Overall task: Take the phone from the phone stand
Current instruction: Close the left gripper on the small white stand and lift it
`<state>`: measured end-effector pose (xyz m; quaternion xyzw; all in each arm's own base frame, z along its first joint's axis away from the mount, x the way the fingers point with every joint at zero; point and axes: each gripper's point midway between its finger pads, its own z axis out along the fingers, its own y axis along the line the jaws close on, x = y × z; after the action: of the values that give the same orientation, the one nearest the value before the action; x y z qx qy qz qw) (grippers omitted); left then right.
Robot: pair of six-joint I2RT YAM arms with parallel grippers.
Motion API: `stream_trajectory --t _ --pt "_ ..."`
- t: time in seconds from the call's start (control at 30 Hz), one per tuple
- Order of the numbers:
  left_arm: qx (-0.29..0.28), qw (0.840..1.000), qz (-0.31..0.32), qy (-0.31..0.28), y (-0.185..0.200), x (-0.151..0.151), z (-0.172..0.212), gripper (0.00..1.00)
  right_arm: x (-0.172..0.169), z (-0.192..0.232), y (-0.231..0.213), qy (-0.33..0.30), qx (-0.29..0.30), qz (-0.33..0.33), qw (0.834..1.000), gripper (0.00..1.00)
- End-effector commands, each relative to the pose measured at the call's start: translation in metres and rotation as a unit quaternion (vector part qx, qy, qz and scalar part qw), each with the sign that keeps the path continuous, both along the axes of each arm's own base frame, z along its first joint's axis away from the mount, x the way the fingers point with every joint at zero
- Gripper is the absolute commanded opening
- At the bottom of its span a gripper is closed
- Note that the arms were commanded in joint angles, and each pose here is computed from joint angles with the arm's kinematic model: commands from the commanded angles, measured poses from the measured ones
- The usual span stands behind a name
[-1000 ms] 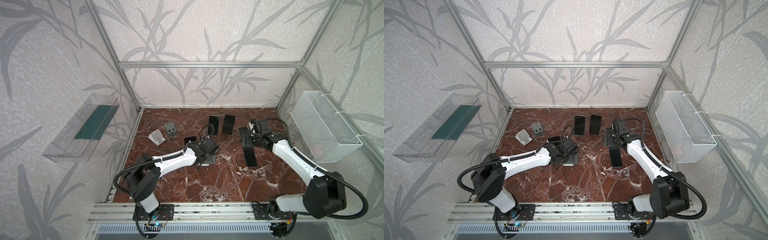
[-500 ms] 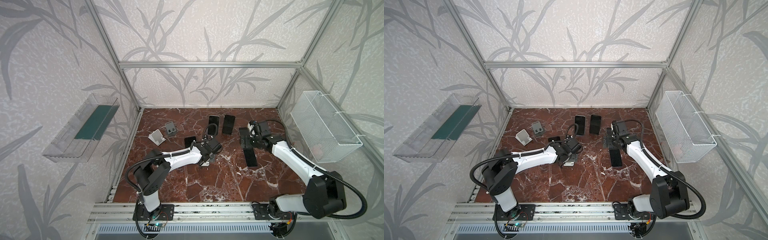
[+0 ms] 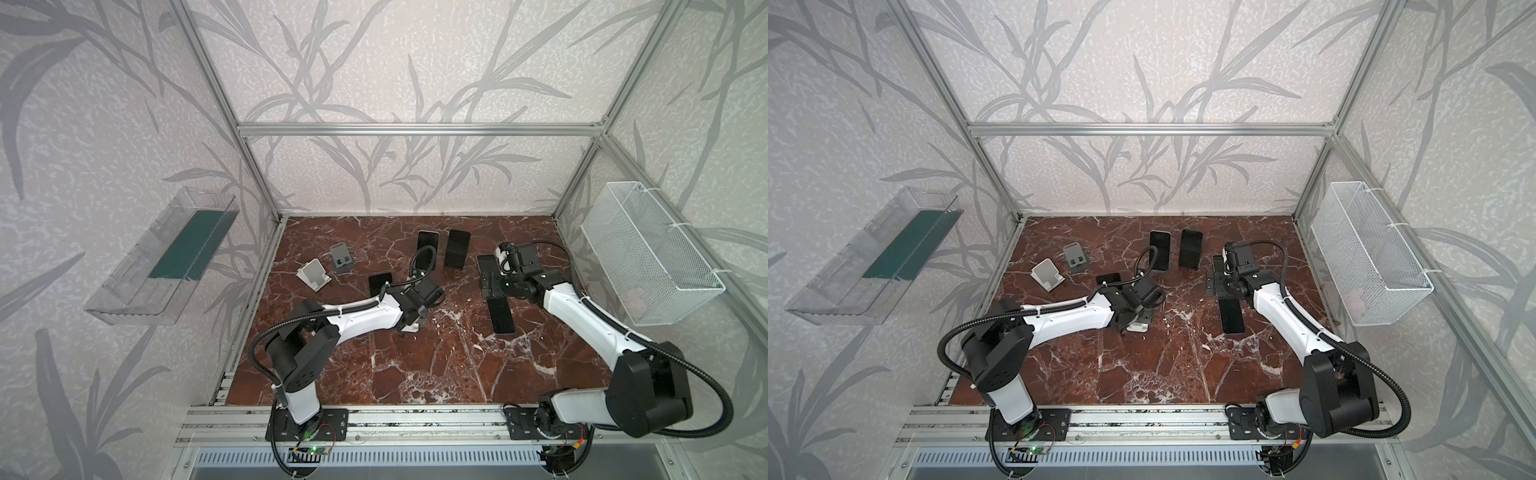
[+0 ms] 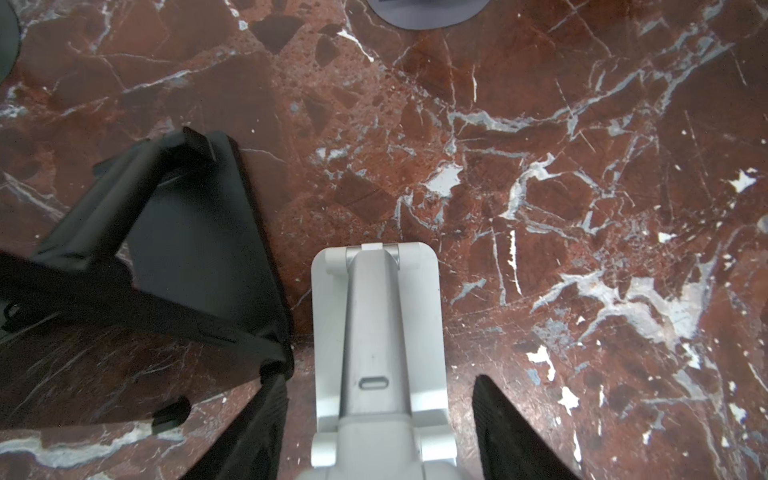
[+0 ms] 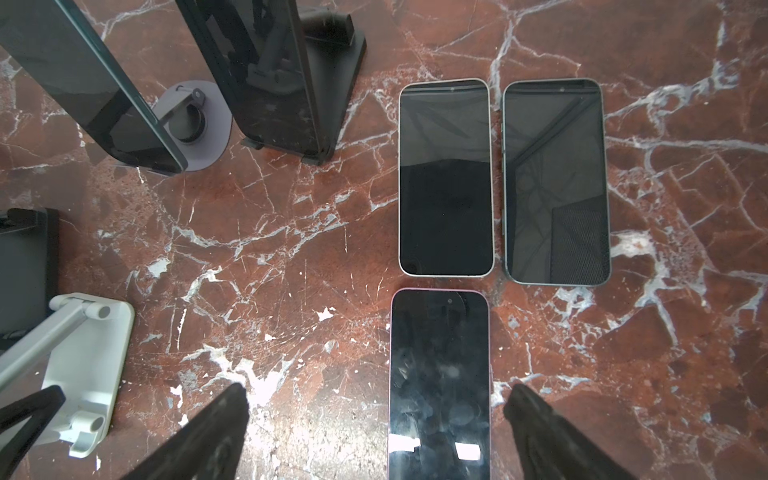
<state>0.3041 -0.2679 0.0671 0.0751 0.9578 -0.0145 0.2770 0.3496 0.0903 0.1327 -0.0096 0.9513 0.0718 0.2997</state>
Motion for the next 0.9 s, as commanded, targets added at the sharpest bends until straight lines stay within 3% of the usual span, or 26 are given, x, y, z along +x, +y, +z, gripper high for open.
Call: stream_trajectory --t 0.0,0.23,0.5,0.7,0.87 --pt "-0.029 0.999 -0.033 -0.018 -0.009 -0.002 0.025 0.58 0.001 0.004 -0.001 -0.009 0.000 -0.002 1.000 0.96" --pt "-0.072 0.991 -0.093 -0.058 -0.019 -0.009 0.080 0.54 0.000 0.001 -0.003 -0.009 -0.001 -0.008 1.000 0.96" --pt "-0.064 0.981 -0.094 -0.159 0.006 0.007 0.180 0.53 0.003 0.005 0.001 -0.014 0.009 -0.005 1.000 0.95" --pt "-0.124 0.974 -0.031 -0.188 0.045 0.056 0.238 0.50 0.003 0.008 0.005 -0.016 0.023 0.002 1.000 0.94" --pt "-0.138 0.970 0.023 -0.200 0.075 0.113 0.252 0.51 -0.001 0.002 0.013 -0.001 0.042 0.011 0.999 0.93"
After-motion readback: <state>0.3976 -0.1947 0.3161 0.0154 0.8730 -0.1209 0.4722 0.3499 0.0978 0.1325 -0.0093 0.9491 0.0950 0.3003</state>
